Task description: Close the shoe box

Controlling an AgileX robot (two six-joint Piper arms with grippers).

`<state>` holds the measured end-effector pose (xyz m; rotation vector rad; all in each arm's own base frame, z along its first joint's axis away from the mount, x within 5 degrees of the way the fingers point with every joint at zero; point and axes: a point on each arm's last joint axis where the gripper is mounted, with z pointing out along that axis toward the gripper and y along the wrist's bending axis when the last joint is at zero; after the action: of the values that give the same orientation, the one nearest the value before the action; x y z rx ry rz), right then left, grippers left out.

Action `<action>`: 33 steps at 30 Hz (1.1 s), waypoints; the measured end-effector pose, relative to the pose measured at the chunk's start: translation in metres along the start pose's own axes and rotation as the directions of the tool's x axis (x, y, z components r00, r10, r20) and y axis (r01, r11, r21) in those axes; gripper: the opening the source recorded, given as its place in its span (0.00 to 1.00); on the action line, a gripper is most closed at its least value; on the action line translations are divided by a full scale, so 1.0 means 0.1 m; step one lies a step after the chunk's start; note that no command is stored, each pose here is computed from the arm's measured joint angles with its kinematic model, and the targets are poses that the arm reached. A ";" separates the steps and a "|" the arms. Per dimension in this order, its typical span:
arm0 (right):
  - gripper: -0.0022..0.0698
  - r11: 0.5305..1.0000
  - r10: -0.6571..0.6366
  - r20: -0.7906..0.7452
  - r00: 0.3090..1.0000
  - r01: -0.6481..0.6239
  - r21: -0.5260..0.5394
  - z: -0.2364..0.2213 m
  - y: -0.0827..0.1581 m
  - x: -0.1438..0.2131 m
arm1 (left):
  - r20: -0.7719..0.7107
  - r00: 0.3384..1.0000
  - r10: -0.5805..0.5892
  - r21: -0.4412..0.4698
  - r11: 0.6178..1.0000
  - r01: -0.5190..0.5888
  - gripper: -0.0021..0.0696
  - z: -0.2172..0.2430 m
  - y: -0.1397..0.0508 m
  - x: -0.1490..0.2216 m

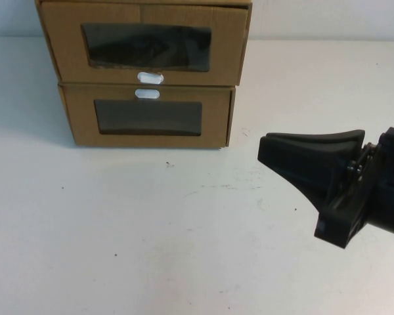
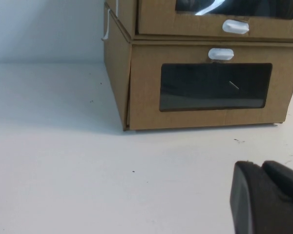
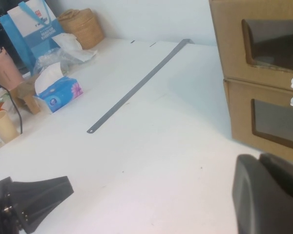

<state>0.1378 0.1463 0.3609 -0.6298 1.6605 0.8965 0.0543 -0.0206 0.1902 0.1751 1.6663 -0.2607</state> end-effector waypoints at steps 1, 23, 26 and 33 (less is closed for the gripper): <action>0.01 1.000 0.000 -0.001 1.000 0.000 -0.003 0.00 0.00 0.00 | -0.001 1.000 0.000 0.001 1.000 0.000 0.03 0.00 0.00 0.00; 0.01 0.895 -0.131 0.123 0.984 0.064 0.442 -0.73 -0.42 0.33 | -0.006 1.000 0.000 0.005 1.000 0.000 0.03 0.00 0.00 0.01; 0.01 0.844 -0.138 0.140 0.980 0.043 0.534 -1.00 -0.47 0.70 | -0.006 1.000 0.000 0.005 1.000 0.000 0.03 0.00 0.00 0.01; 0.01 0.799 -0.170 0.212 0.962 0.008 0.602 -1.30 -0.46 1.38 | -0.006 1.000 0.000 0.005 1.000 0.000 0.03 0.00 0.00 0.01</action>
<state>0.0643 0.0187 0.2330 -0.1402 1.5430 0.3198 0.0541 -0.0210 0.1897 0.1798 1.6716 -0.2645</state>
